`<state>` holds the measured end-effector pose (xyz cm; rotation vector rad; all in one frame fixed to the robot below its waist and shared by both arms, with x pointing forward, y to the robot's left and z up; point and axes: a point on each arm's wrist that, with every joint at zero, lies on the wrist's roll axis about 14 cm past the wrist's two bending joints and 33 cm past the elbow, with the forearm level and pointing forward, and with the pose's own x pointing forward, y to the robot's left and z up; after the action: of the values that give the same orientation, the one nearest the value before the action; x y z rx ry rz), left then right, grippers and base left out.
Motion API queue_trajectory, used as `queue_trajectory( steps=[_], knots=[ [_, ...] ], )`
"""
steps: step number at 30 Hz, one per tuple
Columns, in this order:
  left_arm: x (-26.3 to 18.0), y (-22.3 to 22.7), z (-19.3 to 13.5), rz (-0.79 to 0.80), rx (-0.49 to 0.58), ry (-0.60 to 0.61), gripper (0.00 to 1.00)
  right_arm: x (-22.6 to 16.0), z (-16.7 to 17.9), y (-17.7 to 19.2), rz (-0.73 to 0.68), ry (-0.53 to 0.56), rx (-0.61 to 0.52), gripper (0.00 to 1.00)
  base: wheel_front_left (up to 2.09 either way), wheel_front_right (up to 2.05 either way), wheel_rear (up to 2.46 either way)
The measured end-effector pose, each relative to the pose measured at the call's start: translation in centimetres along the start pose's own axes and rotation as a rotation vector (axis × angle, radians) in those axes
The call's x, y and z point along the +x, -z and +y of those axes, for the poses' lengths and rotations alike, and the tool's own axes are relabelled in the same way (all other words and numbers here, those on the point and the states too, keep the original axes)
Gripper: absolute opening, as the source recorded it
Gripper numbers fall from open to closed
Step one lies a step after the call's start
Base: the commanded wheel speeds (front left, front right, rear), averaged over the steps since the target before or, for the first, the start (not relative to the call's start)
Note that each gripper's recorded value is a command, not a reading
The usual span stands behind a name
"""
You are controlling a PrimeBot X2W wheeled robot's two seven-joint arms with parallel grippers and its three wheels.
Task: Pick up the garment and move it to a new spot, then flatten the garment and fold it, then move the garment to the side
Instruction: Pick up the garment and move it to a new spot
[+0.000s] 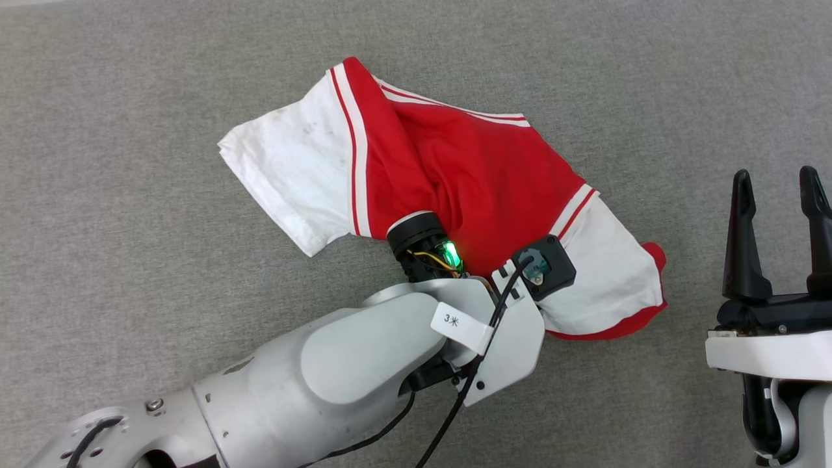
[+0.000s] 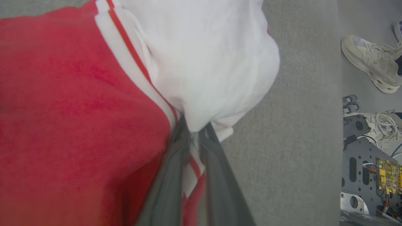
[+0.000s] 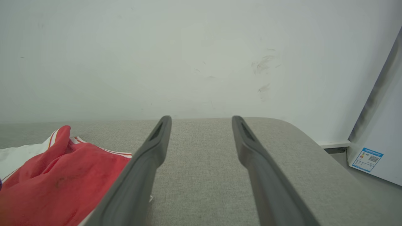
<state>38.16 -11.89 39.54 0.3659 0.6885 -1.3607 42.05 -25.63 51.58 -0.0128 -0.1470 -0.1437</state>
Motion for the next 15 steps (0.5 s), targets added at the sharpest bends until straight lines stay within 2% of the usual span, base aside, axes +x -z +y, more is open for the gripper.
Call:
queue_trajectory(
  steps=[1, 2, 7, 11, 15],
  knots=[
    [0.0, 0.0, 0.0, -0.002, 0.001, -0.002, 0.40, 0.0, 0.0, 0.0, 0.001, 0.000, 0.000, 1.00, 0.00, 0.00, 0.00],
    [-0.1, -0.2, 0.1, -0.018, 0.011, -0.010, 1.00, 0.0, 0.0, 0.1, 0.001, 0.000, 0.002, 1.00, 0.00, 0.00, 0.00],
    [-1.2, -2.9, 0.9, -0.204, 0.022, -0.060, 1.00, -0.1, 0.3, -0.2, -0.003, -0.005, 0.013, 1.00, 0.00, 0.00, 0.00],
    [-3.7, -5.5, 3.3, -0.384, 0.039, -0.188, 1.00, -0.8, 0.7, -0.6, -0.007, -0.018, 0.018, 1.00, 0.00, 0.00, 0.00],
    [-6.7, -6.8, 4.2, -0.545, 0.003, -0.333, 1.00, -1.7, 1.1, -1.1, -0.010, -0.031, 0.026, 1.00, 0.00, 0.00, 0.00]
  ],
)
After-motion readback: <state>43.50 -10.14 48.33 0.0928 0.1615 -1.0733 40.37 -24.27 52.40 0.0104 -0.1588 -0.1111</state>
